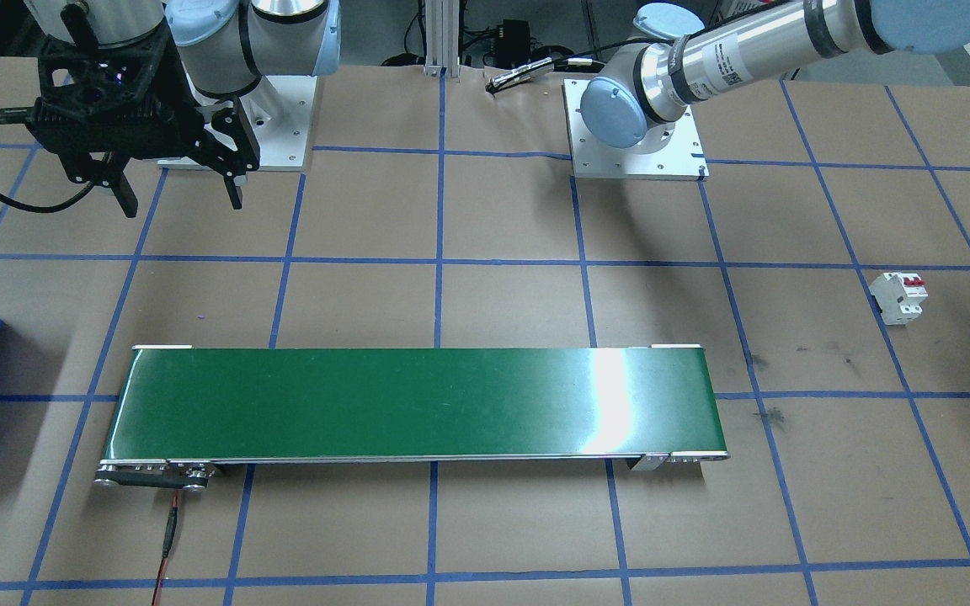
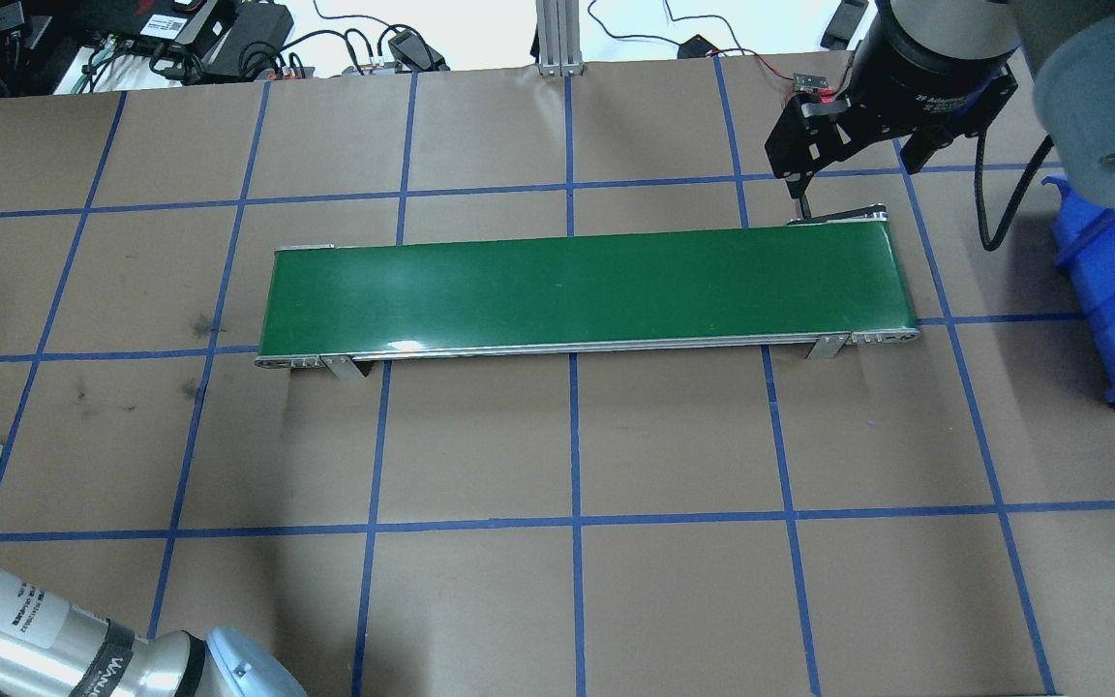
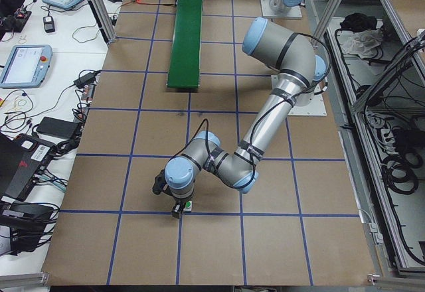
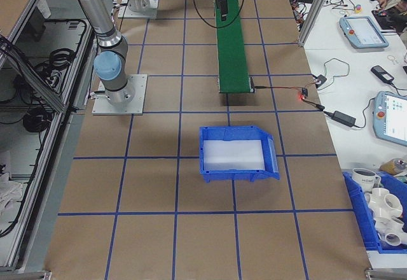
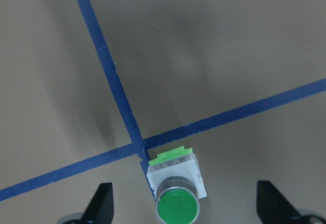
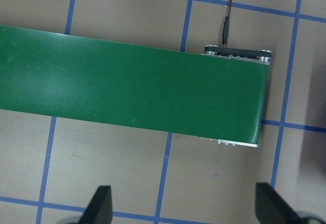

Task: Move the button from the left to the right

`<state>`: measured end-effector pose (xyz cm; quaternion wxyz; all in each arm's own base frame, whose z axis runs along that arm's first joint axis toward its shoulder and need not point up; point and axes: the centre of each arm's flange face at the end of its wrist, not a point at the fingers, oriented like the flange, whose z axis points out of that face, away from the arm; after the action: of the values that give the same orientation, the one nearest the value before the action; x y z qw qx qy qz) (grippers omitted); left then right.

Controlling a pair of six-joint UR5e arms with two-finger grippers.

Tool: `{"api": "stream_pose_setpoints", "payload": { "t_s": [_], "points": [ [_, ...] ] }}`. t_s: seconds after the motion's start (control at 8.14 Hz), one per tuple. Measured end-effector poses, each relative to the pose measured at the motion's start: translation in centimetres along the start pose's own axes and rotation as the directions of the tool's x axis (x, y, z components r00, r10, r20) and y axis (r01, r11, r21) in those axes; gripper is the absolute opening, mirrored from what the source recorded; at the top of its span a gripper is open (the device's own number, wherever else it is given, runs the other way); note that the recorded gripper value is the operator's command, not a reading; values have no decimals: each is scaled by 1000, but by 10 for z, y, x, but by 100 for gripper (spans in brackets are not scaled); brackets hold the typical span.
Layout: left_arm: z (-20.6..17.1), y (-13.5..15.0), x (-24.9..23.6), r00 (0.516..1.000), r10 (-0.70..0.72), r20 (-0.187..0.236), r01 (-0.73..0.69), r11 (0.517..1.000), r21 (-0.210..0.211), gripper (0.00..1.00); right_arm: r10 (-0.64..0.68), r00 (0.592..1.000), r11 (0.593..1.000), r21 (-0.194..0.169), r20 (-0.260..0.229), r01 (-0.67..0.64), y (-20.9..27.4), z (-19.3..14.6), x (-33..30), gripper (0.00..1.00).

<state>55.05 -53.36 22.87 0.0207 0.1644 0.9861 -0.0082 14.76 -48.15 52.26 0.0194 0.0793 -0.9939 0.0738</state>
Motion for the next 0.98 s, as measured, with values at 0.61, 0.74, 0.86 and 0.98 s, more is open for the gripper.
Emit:
{"api": "stream_pose_setpoints", "payload": {
  "t_s": [0.61, 0.74, 0.86, 0.98],
  "points": [
    [41, 6, -7, 999, -10, -39, 9, 1000, -11, 37, 0, 1000, 1000, 0, 0, 0, 0, 0, 0, 100],
    [46, 6, -7, 999, -11, -43, 11, 1000, -13, 29, 0, 1000, 1000, 0, 0, 0, 0, 0, 0, 100],
    [47, 6, -8, 999, -13, -42, 12, 1000, -16, 20, 0, 1000, 1000, 0, 0, 0, 0, 0, 0, 100],
    [46, 6, -10, 999, -13, -39, 13, 1000, -15, 10, 0, 1000, 1000, 0, 0, 0, 0, 0, 0, 100]
  ]
}}
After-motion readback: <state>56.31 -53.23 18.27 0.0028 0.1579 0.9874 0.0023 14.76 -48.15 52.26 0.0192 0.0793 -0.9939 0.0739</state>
